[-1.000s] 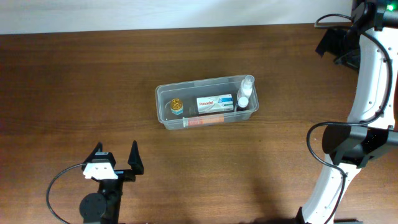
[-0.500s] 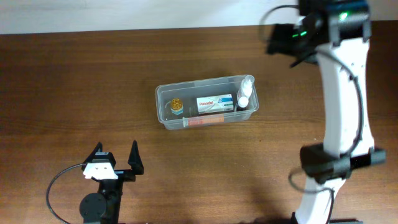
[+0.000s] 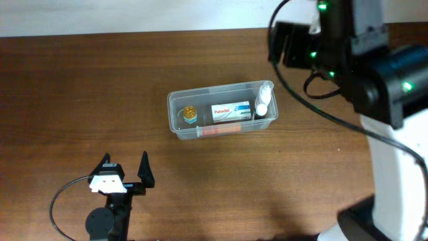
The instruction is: Pack container
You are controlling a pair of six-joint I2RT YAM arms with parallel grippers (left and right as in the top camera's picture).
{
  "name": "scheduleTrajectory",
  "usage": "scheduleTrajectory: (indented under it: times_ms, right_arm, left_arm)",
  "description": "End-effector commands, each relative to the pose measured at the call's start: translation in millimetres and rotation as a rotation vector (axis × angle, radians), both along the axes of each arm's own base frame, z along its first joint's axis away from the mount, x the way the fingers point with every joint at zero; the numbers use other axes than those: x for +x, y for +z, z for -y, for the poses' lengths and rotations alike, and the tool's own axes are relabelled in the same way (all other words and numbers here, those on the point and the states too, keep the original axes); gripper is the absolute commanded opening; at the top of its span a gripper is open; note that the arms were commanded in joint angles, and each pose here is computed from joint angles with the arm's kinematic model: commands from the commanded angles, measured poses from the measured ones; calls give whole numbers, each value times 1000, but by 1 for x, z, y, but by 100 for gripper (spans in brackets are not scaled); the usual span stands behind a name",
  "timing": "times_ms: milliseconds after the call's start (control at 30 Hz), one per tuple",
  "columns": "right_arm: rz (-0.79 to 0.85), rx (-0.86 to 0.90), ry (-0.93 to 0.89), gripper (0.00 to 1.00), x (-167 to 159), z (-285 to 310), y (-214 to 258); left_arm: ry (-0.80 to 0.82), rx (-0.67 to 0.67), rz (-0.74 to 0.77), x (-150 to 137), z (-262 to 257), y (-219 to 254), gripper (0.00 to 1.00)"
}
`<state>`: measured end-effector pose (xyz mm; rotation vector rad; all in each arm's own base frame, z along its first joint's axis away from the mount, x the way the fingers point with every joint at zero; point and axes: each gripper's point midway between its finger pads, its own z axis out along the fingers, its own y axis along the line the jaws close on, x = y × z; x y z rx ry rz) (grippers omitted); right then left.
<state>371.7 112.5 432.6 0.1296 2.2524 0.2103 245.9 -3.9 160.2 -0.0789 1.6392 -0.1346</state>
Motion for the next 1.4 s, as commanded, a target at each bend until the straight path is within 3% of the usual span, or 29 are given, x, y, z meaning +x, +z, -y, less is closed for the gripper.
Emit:
scheduleTrajectory:
  times_ms: [0,233,600,833,1133,1367]
  right_arm:
    - [180,-65,-120,98,-4,31,33]
    - [418,-111,-93,99,-4,55,49]
    - [581,-27,-138,98,-45,122,-13]
    - [750,-30,-156,99,-86,124,-48]
    - [760,-29,-155,98,-119,123,-139]
    - [766,-28,-154,98,-129,123,-179]
  left_arm:
    - [0,16,0,0,-1,-2,99]
    - [0,16,0,0,-1,-2,99]
    - [0,16,0,0,-1,-1,99]
    - [0,16,0,0,-1,-2,99]
    - [0,16,0,0,-1,-1,99]
    - [0,16,0,0,-1,-2,99]
